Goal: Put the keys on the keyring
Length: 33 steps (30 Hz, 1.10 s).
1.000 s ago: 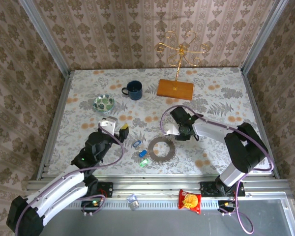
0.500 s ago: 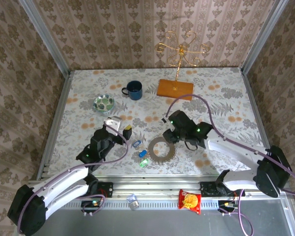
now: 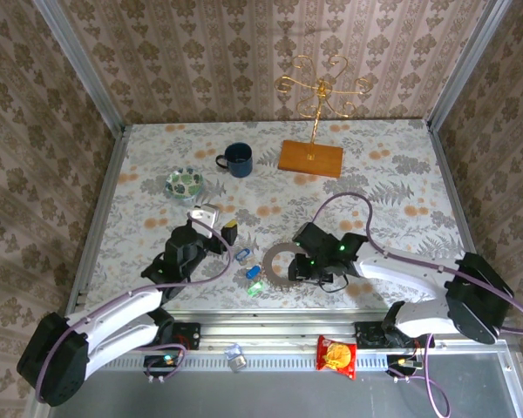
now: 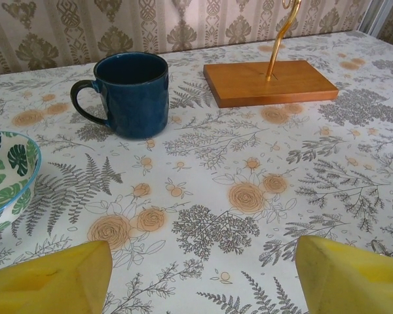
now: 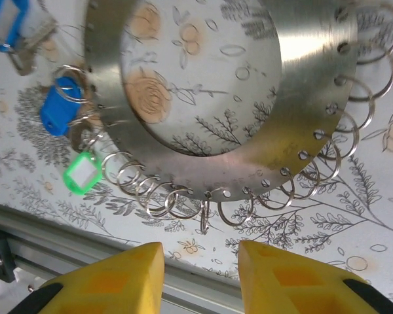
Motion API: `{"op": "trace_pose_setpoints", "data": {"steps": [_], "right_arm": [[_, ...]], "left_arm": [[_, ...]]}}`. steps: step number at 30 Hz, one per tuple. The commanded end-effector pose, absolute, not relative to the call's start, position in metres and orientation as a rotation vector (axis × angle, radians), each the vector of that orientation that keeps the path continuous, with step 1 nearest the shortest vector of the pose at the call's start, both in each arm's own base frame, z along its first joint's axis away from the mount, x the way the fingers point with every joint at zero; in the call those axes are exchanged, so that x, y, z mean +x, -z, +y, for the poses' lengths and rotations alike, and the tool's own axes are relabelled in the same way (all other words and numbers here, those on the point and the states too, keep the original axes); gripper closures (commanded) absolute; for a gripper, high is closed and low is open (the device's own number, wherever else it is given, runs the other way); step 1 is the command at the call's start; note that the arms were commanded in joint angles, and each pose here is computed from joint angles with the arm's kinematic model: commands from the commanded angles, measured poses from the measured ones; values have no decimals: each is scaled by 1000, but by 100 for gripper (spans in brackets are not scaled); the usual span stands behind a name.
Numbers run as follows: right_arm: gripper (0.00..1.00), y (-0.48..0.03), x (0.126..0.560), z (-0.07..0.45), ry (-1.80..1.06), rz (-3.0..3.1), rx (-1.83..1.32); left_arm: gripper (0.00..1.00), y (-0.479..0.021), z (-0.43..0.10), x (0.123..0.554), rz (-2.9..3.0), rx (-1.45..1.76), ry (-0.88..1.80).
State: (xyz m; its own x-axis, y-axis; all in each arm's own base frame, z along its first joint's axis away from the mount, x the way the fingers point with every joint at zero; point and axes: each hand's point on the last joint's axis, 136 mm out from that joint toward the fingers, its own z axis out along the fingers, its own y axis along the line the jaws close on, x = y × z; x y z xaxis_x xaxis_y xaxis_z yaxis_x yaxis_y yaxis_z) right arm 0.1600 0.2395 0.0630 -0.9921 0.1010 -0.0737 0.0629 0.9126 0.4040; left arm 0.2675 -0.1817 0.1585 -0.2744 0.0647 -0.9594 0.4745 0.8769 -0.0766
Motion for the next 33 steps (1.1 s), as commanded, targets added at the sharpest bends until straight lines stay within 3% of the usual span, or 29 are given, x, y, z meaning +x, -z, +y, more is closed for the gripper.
{"op": "trace_pose_setpoints", "data": {"steps": [1,33], "right_arm": [[65,-58,151,249,-647,3066,193],[86,-25,144,260,-467,3251,88]], "left_arm": [[26,-185,-182,270,1761,352,459],[26,-186,-177,268,1751,357,434]]}}
